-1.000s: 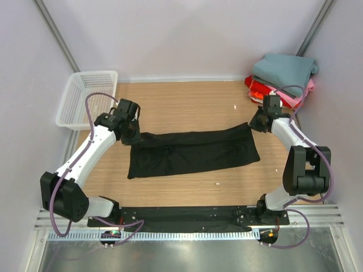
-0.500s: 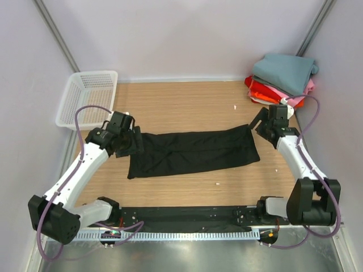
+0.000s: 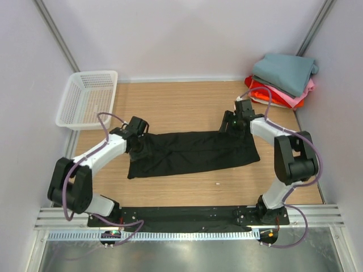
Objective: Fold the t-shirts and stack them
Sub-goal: Fold the tshirt
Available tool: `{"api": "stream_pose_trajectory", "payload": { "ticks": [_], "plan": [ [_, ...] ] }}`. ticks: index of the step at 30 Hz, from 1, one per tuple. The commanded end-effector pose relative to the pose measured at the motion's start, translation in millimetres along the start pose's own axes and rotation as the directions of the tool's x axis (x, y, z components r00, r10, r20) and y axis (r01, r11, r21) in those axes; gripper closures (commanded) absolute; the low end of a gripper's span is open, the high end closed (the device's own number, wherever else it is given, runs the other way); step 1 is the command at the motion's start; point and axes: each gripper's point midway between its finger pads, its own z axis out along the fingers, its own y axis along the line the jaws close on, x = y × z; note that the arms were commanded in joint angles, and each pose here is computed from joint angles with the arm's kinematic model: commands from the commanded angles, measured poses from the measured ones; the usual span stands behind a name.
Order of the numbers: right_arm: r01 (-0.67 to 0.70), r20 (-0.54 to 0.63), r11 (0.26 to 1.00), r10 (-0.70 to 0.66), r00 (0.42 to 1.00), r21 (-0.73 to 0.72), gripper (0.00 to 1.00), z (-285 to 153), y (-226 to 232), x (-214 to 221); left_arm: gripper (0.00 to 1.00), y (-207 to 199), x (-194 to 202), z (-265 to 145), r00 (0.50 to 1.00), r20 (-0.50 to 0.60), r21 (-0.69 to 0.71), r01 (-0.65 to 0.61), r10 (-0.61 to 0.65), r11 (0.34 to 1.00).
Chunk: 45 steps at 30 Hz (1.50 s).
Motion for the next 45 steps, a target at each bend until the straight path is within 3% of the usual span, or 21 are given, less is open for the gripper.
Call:
{"api": "stream_pose_trajectory", "payload": {
  "ticks": [1, 8, 11, 16, 19, 20, 21, 22, 23, 27, 28, 29, 32, 34, 40, 41, 42, 44, 45],
  "plan": [
    [0.050, -0.046, 0.999, -0.050, 0.998, 0.009, 0.34, 17.1, 3.6, 3.0, 0.51, -13.2, -8.5, 24.5, 1.000, 0.009, 0.010, 0.020, -0.020, 1.000],
    [0.073, -0.146, 0.996, -0.065, 0.987, 0.054, 0.35, 20.4, 1.2, 58.9, 0.56, -9.2, -9.5, 64.9, 0.999, -0.032, -0.080, 0.016, -0.019, 0.997],
    [0.081, -0.221, 0.993, -0.061, 0.973, 0.082, 0.35, 7.5, 0.2, 107.1, 0.57, -13.1, -21.3, 83.7, 0.999, -0.044, -0.120, -0.011, 0.005, 0.993],
    [0.037, -0.287, 0.998, -0.020, 0.958, 0.056, 0.35, -23.4, 18.3, 168.7, 0.59, -41.7, -79.9, 109.2, 0.999, -0.015, -0.154, -0.039, 0.037, 0.987],
    [-0.029, -0.355, 0.990, -0.022, 0.935, -0.138, 0.35, -51.4, 78.5, 210.0, 0.59, -74.7, -134.6, 125.8, 0.997, 0.008, -0.161, -0.074, 0.076, 0.984],
    [-0.025, -0.366, 0.975, -0.059, 0.929, -0.221, 0.35, -62.0, 106.3, 217.7, 0.59, -116.0, -185.1, 109.7, 0.990, 0.109, -0.076, -0.076, 0.085, 0.994],
    [0.002, -0.391, 0.945, -0.137, 0.910, -0.328, 0.34, -80.9, 138.6, 234.2, 0.59, -124.2, -184.3, 136.8, 0.992, 0.058, -0.067, -0.104, 0.108, 0.992],
    [0.022, -0.388, 0.931, -0.173, 0.905, -0.364, 0.33, -91.5, 154.8, 237.5, 0.57, -140.4, -184.5, 138.2, 0.988, 0.017, -0.009, -0.153, 0.154, 0.988],
    [0.047, -0.366, 0.918, -0.203, 0.908, -0.393, 0.31, -106.2, 174.8, 227.8, 0.55, -181.8, -225.6, 108.1, 0.977, 0.138, 0.109, -0.175, 0.160, 0.979],
    [0.176, -0.211, 0.930, -0.251, 0.945, -0.322, 0.25, -134.4, 178.5, 183.2, 0.35, -222.1, -241.2, 83.7, 0.966, 0.193, 0.268, -0.221, 0.173, 0.938],
    [0.200, -0.123, 0.947, -0.236, 0.964, -0.252, 0.24, -134.9, 170.0, 158.9, 0.26, -238.4, -261.3, 42.0, 0.943, 0.296, 0.328, -0.249, 0.151, 0.911],
    [0.221, -0.080, 0.946, -0.246, 0.966, -0.239, 0.23, -142.5, 172.5, 140.6, 0.22, -230.1, -245.0, 51.9, 0.953, 0.253, 0.331, -0.249, 0.169, 0.910],
    [0.237, -0.021, 0.944, -0.248, 0.969, -0.228, 0.20, -149.6, 170.5, 111.3, 0.11, -237.7, -254.3, -1.9, 0.918, 0.360, 0.378, -0.308, 0.168, 0.873],
    [0.220, 0.004, 0.952, -0.224, 0.975, -0.211, 0.20, -145.0, 166.6, 93.6, 0.07, -229.4, -252.7, -21.4, 0.917, 0.357, 0.357, -0.310, 0.178, 0.881],
    [0.176, 0.058, 0.961, -0.168, 0.984, -0.213, 0.20, -124.5, 166.6, 51.3, 0.09, -175.0, -242.8, -74.5, 0.923, 0.342, 0.207, -0.256, 0.176, 0.944],
    [0.176, 0.077, 0.962, -0.163, 0.984, -0.210, 0.20, -123.9, 166.7, 44.5, 0.10, -161.1, -224.0, -64.0, 0.939, 0.287, 0.184, -0.246, 0.187, 0.952],
    [0.181, 0.076, 0.963, -0.169, 0.983, -0.201, 0.20, -121.4, 165.7, 44.1, 0.10, -158.0, -218.7, -89.5, 0.931, 0.320, 0.210, -0.249, 0.174, 0.946],
    [0.189, 0.075, 0.964, -0.178, 0.981, -0.189, 0.20, -119.2, 162.9, 44.9, 0.11, -136.8, -178.1, -76.3, 0.958, 0.229, 0.209, -0.222, 0.173, 0.953],
    [0.185, 0.066, 0.966, -0.176, 0.982, -0.182, 0.20, -115.5, 160.7, 47.9, 0.11, -132.1, -170.6, -102.8, 0.948, 0.277, 0.237, -0.225, 0.157, 0.945]
  ]
}}
